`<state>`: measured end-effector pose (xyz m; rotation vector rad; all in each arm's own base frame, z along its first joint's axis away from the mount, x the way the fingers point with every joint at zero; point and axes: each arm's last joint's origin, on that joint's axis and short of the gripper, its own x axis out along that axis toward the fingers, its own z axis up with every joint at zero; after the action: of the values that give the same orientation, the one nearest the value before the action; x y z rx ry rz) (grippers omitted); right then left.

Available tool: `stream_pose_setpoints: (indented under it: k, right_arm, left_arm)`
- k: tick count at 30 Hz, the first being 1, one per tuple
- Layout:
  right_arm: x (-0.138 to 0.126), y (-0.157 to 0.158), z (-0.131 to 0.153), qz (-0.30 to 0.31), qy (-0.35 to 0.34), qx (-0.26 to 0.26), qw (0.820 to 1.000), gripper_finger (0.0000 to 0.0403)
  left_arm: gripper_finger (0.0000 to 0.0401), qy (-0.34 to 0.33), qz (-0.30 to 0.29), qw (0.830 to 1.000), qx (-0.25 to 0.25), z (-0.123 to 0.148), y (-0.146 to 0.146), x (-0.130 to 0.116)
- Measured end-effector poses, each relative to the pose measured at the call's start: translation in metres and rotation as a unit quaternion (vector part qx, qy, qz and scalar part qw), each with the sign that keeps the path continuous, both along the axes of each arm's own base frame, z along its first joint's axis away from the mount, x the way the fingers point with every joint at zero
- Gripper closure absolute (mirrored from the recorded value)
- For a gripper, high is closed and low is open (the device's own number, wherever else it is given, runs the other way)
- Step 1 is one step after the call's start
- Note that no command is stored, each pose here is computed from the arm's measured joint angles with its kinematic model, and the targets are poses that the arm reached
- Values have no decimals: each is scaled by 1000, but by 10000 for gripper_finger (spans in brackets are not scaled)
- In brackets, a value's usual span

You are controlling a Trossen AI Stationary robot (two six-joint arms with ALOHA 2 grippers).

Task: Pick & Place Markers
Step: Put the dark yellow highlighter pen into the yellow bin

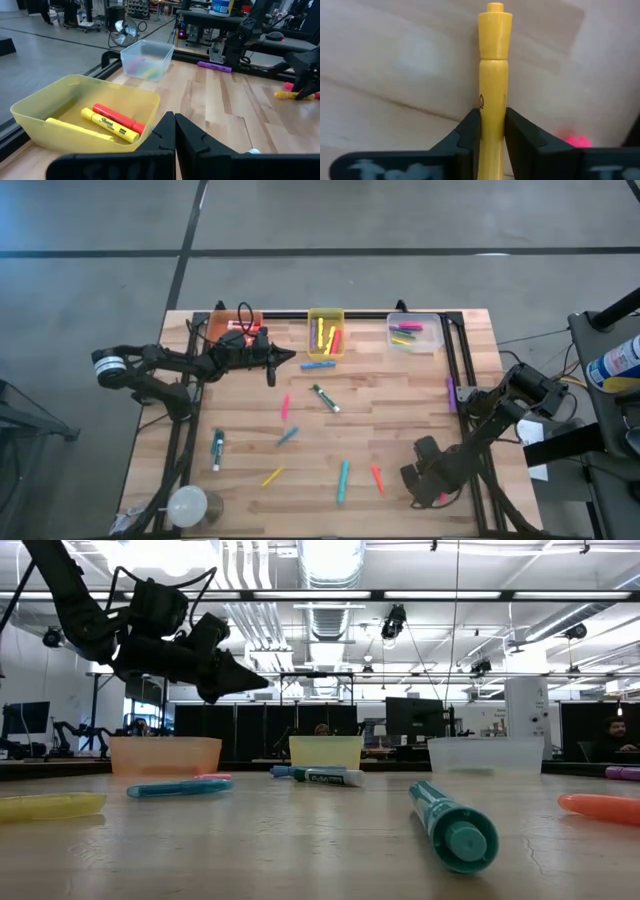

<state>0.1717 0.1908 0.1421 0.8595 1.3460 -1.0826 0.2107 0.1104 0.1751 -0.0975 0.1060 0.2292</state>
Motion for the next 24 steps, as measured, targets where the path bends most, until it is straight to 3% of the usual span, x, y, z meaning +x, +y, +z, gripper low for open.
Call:
stream_pose_setpoints:
  k: [6, 12, 17, 24]
  right_arm:
    - [15, -15, 31, 54, -73, -17, 996, 337]
    - [46, -56, 74, 110, -196, -121, 967, 336]
    - [79, -115, 94, 133, -223, -198, 945, 336]
    - [123, -225, 105, 158, -301, -214, 916, 336]
  left_arm:
    - [401, 10, -2, 1000, 13, -3, -1, -1]
    - [401, 15, -3, 1000, 18, -7, -2, -4]
    - [401, 8, 1, 999, 37, -10, -3, -10]
    - [401, 5, 17, 999, 36, -12, 2, -16]
